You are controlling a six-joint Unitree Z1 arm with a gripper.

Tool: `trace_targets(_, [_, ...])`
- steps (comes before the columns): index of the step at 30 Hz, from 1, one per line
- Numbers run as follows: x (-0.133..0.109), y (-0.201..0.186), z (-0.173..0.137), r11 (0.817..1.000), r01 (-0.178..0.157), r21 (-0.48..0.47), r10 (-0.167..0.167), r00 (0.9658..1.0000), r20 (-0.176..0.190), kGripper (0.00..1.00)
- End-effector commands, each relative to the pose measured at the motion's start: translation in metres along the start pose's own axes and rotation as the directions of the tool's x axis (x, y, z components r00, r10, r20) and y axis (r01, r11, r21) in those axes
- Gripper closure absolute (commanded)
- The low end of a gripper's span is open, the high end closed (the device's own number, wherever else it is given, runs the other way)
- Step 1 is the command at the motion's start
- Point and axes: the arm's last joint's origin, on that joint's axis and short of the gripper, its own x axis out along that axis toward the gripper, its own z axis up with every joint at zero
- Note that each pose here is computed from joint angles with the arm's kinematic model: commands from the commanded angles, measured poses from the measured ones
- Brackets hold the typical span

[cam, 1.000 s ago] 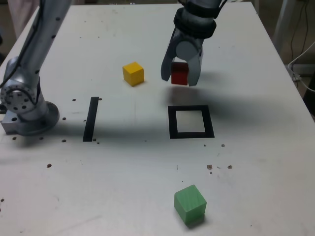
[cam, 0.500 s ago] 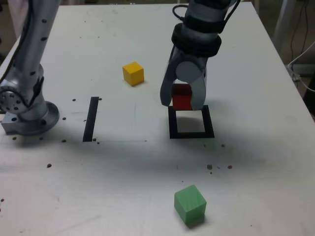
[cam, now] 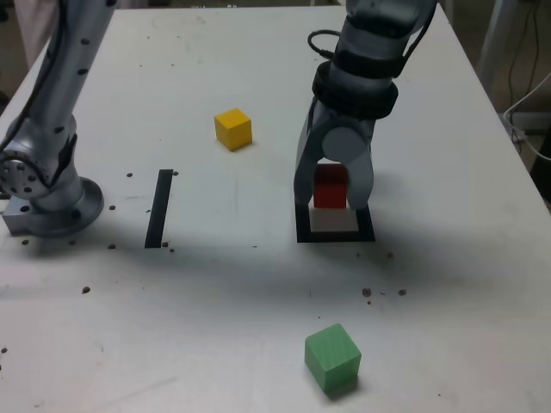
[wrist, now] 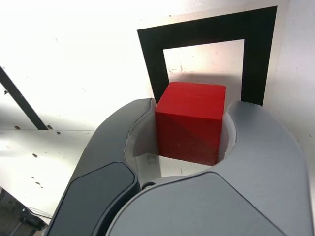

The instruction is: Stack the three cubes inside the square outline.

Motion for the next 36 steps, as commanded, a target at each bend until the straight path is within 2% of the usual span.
trace_targets(1, [0.007,0.004,0.002,1.0,0.005,-0.011,-0.005,0.9999,-0.009,0.71])
trace_targets(15, [0.026,0.011,0.007,1.0,0.022,-0.022,-0.022,0.9997,-0.008,0.68])
trace_targets(17, [0.028,0.011,0.008,0.999,0.025,-0.021,-0.026,0.9996,-0.01,0.59])
trace_targets(22, [0.031,0.012,0.006,0.999,0.034,-0.02,-0.034,0.9992,-0.019,0.12])
trace_targets(24, [0.032,0.012,0.006,0.999,0.035,-0.02,-0.035,0.9992,-0.019,0.02])
trace_targets(31, [0.026,0.012,0.002,0.999,0.027,-0.02,-0.027,0.9996,0.001,0.01])
trace_targets(36, [0.013,0.011,-0.013,1.0,-0.002,-0.028,0.003,0.9997,0.023,0.01])
